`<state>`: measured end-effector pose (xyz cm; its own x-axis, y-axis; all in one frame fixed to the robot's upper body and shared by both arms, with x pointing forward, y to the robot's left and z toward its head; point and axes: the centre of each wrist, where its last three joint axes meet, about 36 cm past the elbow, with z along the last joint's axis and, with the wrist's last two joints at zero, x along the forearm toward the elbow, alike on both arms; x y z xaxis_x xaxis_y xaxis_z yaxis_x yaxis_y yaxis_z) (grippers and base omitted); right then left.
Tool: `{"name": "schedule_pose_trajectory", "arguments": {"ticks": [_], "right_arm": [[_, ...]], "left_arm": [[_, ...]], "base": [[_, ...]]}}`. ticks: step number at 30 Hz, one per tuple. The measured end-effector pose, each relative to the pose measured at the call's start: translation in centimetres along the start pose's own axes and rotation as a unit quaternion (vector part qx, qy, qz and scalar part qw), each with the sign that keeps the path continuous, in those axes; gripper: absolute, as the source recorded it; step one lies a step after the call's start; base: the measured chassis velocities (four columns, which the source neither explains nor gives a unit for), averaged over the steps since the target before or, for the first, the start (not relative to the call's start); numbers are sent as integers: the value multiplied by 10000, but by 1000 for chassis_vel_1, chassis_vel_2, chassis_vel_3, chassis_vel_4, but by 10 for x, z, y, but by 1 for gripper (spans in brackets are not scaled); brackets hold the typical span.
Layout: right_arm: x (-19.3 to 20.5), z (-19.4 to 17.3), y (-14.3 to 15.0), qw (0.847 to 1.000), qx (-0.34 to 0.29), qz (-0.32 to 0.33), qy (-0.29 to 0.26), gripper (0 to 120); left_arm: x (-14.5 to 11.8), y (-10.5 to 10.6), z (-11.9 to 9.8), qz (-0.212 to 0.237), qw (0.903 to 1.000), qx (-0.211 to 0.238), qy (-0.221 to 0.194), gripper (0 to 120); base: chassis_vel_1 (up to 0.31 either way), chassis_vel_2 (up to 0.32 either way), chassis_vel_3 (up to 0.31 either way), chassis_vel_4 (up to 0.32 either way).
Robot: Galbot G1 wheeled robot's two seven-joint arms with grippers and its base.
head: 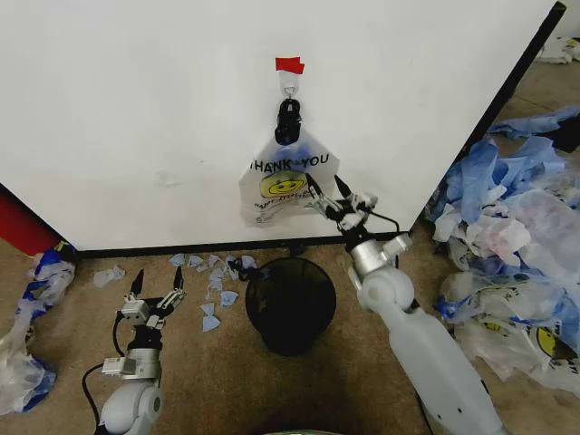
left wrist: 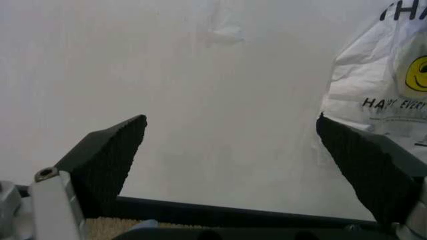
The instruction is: Pick up the garbage bag from the wall and place it over the trash bin.
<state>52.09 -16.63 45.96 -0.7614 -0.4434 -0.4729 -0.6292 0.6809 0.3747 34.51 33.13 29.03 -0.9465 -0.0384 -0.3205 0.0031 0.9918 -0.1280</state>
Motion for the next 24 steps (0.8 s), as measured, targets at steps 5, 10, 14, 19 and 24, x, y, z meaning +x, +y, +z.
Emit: {"name": "schedule_pose_trajectory", "arguments": {"ticks": [5, 10, 14, 19, 24], "right_arm": [[-18, -1, 3, 9999, -68, -116, -31, 100], [-43, -2, 2, 9997, -122, -189, -72, 100], [-52, 2, 0, 9997, -163, -189, -45, 100], [-61, 12, 0, 9994, -266, -211, 12, 100], [-72, 29, -4, 9989, -364, -259, 116, 100]], "left_arm": [[2, -1, 1, -8, 10000, -14, 12, 100], [4, -2, 1, -18, 10000, -35, 13, 100], [6, -4, 1, -30, 10000, -37, 5, 100], [10, -4, 2, -51, 10000, -55, 7, 100], [12, -6, 2, -66, 10000, -55, -13, 100]], "base": [[0, 0, 0, 0], [0, 0, 0, 0], [0, 0, 0, 0], [0, 0, 0, 0], [0, 0, 0, 0]]}}
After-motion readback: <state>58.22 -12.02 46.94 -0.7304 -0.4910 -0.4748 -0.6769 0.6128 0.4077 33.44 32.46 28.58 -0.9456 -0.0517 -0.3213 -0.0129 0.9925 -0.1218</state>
